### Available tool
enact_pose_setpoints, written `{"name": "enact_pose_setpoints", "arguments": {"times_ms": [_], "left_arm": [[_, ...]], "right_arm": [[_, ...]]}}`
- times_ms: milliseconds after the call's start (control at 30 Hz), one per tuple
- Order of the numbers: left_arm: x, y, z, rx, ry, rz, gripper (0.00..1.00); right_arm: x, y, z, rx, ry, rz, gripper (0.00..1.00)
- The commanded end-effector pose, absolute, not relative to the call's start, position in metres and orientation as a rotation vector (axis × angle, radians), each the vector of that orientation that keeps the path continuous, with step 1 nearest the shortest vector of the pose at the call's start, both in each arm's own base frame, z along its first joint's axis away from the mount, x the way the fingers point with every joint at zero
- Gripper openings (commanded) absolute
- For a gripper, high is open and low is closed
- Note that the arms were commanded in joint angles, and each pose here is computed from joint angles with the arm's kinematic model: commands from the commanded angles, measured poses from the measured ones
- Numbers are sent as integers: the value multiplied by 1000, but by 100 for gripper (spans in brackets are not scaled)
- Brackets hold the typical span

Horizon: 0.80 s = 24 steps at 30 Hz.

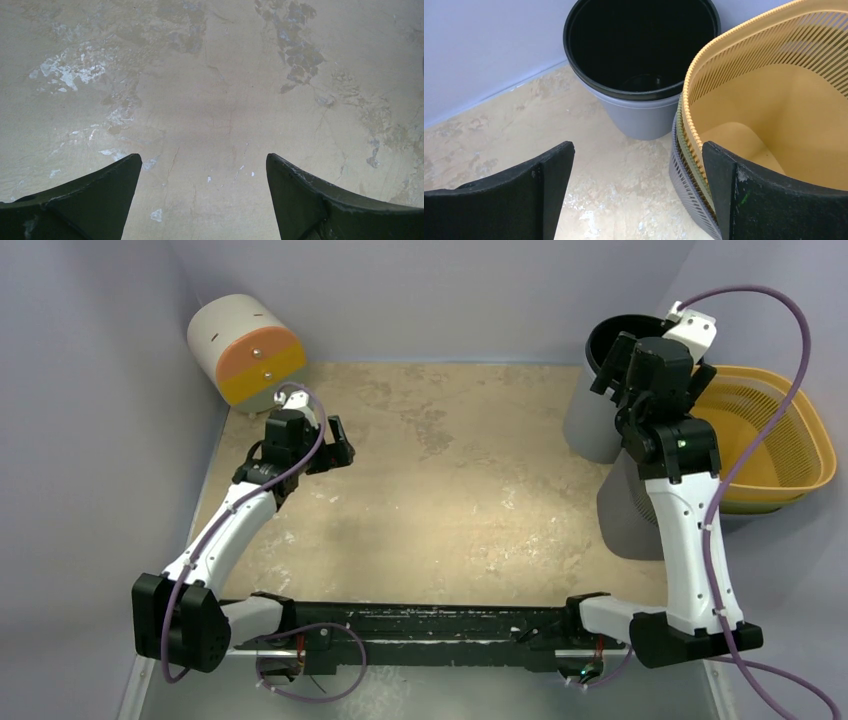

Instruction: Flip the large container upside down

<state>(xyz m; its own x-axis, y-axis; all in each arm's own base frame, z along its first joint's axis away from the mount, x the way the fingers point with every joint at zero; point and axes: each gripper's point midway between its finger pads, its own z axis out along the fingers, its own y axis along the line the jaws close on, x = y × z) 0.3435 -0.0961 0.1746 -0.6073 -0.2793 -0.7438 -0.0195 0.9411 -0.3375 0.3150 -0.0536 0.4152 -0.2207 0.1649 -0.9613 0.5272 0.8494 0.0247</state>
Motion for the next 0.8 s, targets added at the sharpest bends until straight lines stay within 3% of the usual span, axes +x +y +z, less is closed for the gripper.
{"name": "enact_pose_setpoints", "arguments": {"times_ms": [0, 167, 333, 700, 767], "left_arm": [[351, -99, 183, -210, 2157, -380, 92], [349, -97, 184, -206, 2155, -371, 92], [348, -98, 185, -206, 2152, -377, 92], [343, -102, 183, -198, 2154, -397, 92], [342, -102, 183, -197, 2156, -394, 92]], "right_arm": [[313, -50, 432, 517, 1749, -317, 100], [306, -42, 443, 385, 1739, -287, 100], [288, -73, 447, 481, 1775, -508, 98], [279, -90, 413, 504, 1891, -655, 68], [278, -93, 414, 514, 1882, -651, 66]]}}
